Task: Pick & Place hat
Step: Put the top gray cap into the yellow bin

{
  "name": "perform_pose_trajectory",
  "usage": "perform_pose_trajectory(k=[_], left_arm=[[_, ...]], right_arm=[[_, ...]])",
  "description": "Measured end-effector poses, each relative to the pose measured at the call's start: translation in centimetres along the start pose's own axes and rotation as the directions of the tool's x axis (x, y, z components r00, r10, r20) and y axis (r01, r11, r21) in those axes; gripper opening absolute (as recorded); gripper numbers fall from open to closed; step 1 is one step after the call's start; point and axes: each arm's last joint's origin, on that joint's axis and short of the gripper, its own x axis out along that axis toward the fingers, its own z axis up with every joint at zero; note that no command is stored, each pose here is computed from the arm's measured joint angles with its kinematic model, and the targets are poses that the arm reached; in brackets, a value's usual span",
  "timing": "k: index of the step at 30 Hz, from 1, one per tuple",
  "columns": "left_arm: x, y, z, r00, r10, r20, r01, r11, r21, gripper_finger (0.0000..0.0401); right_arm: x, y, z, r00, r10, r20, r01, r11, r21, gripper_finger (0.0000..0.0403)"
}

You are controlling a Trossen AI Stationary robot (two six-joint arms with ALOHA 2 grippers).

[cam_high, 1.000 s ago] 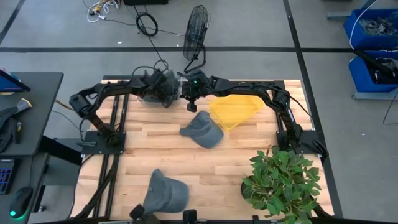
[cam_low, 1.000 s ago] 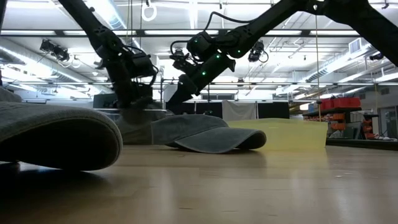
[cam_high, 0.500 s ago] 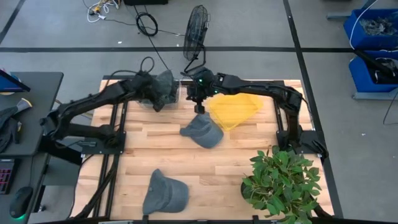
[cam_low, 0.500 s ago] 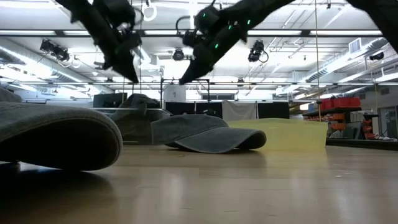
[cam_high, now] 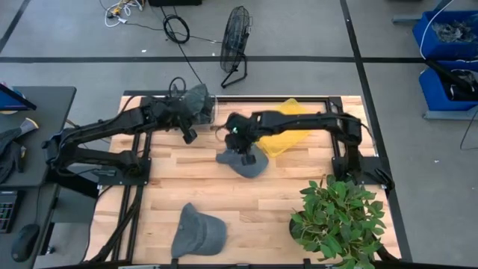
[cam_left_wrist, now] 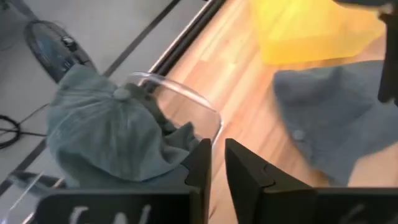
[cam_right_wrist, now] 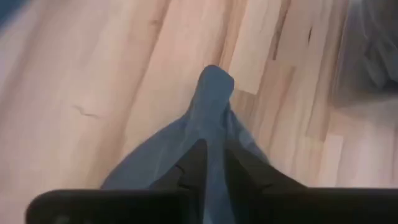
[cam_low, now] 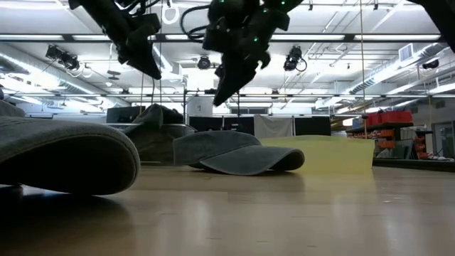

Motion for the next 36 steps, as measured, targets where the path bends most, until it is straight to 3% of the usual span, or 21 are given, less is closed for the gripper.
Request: perform_pose_trajectory(k=[8,17,22,28,36], left_arm=[[-0.1,-0.2,-0.1,1.0,0.019,-0.013,-0.019,1.0,0.012,0.0096],[-0.1,-0.2,-0.2,1.0,0.02,-0.019,-0.02,1.0,0.013,0.0097],[-0.1,-0.2,-0.2,1.0,0.02,-0.019,-0.02,1.0,0.013,0.0097],[-0.1,-0.1,-0.3,0.999,0.02,-0.027,-0.02,1.0,0.016,0.0097],[-0.1,-0.1,-0.3,0.999,0.019,-0.034,-0.019,1.0,0.016,0.0096]], right_arm=[[3.7,1.7,0.2,0.965,-0.22,-0.145,0.204,0.971,-0.122,0.0145],[4.8,1.3,-1.4,0.969,-0.075,-0.234,0.059,0.995,-0.077,0.0189],[4.7,1.0,-1.8,0.953,-0.125,-0.277,0.119,0.992,-0.036,0.0187],[1.8,2.3,-2.1,0.918,-0.123,-0.378,0.117,0.992,-0.041,0.018],[3.1,2.4,-1.4,0.97,-0.024,-0.242,0.016,0.999,-0.033,0.018]])
